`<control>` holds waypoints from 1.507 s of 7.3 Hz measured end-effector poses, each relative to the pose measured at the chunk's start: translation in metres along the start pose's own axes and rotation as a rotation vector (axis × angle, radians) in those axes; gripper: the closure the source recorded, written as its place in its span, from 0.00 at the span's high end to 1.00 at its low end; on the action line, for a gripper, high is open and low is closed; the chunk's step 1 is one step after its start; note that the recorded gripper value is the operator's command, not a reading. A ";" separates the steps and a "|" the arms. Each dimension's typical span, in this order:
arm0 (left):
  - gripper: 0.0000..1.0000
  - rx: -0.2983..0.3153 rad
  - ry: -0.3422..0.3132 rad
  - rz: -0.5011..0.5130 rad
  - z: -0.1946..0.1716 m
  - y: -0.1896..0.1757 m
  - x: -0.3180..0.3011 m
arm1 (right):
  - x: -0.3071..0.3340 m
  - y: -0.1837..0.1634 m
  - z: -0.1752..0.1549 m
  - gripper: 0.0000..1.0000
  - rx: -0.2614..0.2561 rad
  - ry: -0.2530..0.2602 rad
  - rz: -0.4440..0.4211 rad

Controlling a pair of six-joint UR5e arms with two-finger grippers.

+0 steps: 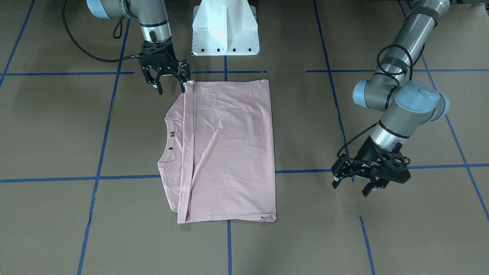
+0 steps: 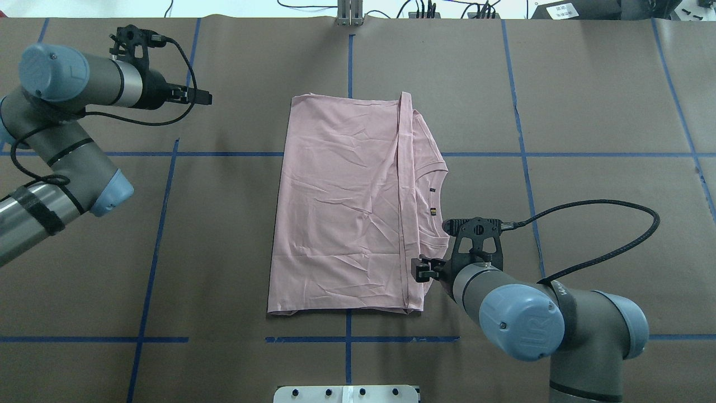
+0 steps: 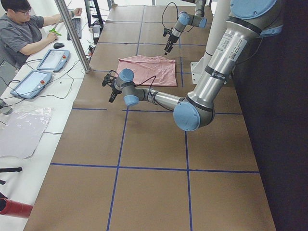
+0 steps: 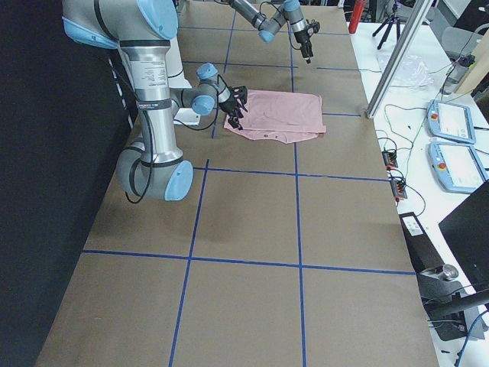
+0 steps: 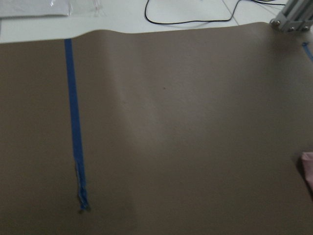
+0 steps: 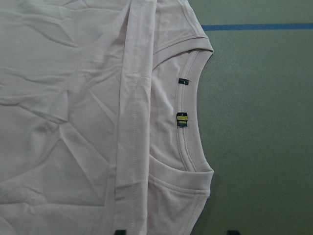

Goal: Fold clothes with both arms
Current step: 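Drag the collar corner toward the robot with the right gripper while the left releases, then move the left gripper to the shirt's near corner beside the right gripper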

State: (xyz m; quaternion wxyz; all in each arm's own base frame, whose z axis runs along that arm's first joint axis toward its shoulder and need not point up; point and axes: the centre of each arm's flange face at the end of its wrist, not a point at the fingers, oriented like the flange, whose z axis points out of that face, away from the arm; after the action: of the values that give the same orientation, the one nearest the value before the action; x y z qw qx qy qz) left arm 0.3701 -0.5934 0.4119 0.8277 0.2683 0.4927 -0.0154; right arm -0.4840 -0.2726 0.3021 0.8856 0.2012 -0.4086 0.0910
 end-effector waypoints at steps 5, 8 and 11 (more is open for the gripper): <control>1.00 -0.142 0.115 -0.211 -0.102 0.210 0.115 | 0.006 0.004 -0.007 1.00 -0.007 -0.054 0.077; 0.86 -0.253 -0.006 -0.322 -0.098 0.261 0.238 | 0.006 0.005 -0.008 1.00 -0.006 -0.055 0.079; 0.84 -0.297 -0.098 -0.345 -0.071 0.284 0.269 | 0.004 0.007 -0.007 1.00 -0.008 -0.056 0.077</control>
State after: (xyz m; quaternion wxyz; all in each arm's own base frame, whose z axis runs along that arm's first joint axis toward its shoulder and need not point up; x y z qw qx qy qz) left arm 0.5338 -0.2535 0.2861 0.8661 0.0542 0.4874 -0.0970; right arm -0.4786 -0.2628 0.3031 0.8705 0.1842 -0.4410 0.1174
